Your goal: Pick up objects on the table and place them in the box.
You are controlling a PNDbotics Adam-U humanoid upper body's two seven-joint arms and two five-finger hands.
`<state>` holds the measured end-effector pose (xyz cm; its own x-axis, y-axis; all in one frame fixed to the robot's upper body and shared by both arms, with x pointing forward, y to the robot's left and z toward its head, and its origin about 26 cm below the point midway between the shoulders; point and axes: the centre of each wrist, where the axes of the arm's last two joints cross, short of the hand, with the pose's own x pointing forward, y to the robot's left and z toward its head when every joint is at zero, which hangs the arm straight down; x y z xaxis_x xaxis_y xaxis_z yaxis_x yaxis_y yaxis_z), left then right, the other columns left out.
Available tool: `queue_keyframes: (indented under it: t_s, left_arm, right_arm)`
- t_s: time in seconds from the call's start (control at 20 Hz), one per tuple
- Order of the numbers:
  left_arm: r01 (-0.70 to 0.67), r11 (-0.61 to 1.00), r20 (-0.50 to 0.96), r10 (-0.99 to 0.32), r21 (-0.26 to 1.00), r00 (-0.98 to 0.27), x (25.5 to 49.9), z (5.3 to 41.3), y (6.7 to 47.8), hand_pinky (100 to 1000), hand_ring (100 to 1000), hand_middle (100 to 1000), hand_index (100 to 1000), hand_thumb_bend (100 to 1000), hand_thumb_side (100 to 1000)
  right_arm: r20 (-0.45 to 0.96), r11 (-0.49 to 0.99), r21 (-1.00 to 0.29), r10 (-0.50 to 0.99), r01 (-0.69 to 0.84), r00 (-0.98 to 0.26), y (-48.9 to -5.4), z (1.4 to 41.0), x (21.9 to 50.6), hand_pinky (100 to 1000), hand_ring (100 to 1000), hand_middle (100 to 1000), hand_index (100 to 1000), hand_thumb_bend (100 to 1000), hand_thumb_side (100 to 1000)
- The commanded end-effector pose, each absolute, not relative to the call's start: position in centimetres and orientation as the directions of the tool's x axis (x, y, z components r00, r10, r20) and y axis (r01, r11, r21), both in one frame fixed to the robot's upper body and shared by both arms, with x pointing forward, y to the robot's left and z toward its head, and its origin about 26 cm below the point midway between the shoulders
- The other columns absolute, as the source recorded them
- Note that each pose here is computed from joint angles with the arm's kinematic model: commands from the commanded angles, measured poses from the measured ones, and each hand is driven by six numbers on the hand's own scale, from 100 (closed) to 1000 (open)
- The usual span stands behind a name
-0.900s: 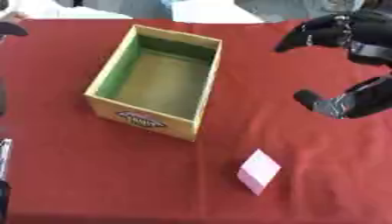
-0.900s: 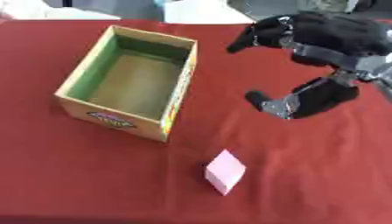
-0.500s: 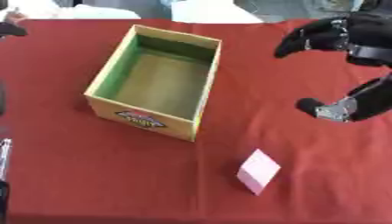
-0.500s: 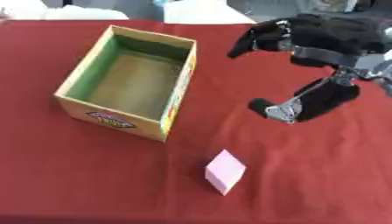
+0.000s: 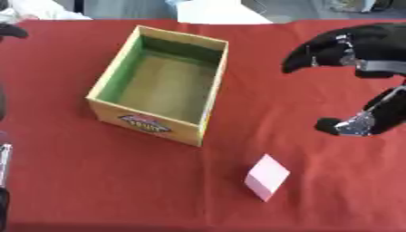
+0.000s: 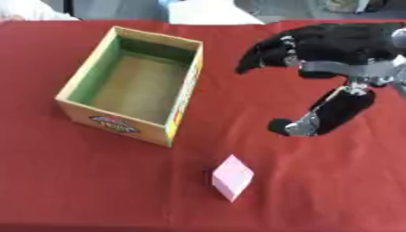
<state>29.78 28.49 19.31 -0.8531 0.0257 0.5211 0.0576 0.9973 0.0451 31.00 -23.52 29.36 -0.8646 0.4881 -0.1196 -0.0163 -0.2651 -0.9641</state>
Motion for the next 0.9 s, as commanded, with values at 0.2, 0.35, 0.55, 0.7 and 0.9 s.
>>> queue_keyframes:
  t_s: [0.2, 0.35, 0.55, 0.7, 0.9]
  left_arm:
    - [0.061, 0.996, 0.501, 0.017, 0.071, -0.865, 29.5, 20.1, 28.7, 551, 727, 600, 734, 100, 732]
    - [0.062, 0.995, 0.502, 0.016, 0.074, -0.865, 29.5, 20.1, 28.7, 551, 727, 599, 734, 100, 728]
    - [0.064, 0.995, 0.504, 0.016, 0.078, -0.864, 29.5, 20.1, 28.7, 551, 728, 599, 734, 100, 727]
    - [0.066, 0.995, 0.505, 0.016, 0.081, -0.863, 29.5, 20.0, 28.7, 550, 728, 599, 734, 100, 725]
    - [0.068, 0.994, 0.506, 0.015, 0.085, -0.862, 29.5, 20.0, 28.7, 550, 728, 599, 734, 100, 722]
  right_arm:
    - [-0.099, -0.275, -0.961, 0.48, -0.042, -0.872, -23.5, 30.3, 30.7, 942, 897, 867, 955, 310, 263]
    - [-0.076, -0.263, -0.963, 0.485, -0.063, -0.871, -23.4, 30.0, 30.7, 950, 890, 860, 956, 281, 257]
    - [-0.041, -0.265, -0.959, 0.488, -0.104, -0.872, -23.1, 29.5, 30.8, 952, 883, 854, 958, 259, 246]
    - [-0.016, -0.279, -0.95, 0.491, -0.14, -0.871, -23.0, 29.0, 30.9, 956, 886, 858, 963, 258, 253]
    - [0.02, -0.303, -0.933, 0.493, -0.192, -0.87, -22.9, 28.0, 31.1, 961, 890, 859, 970, 267, 291]
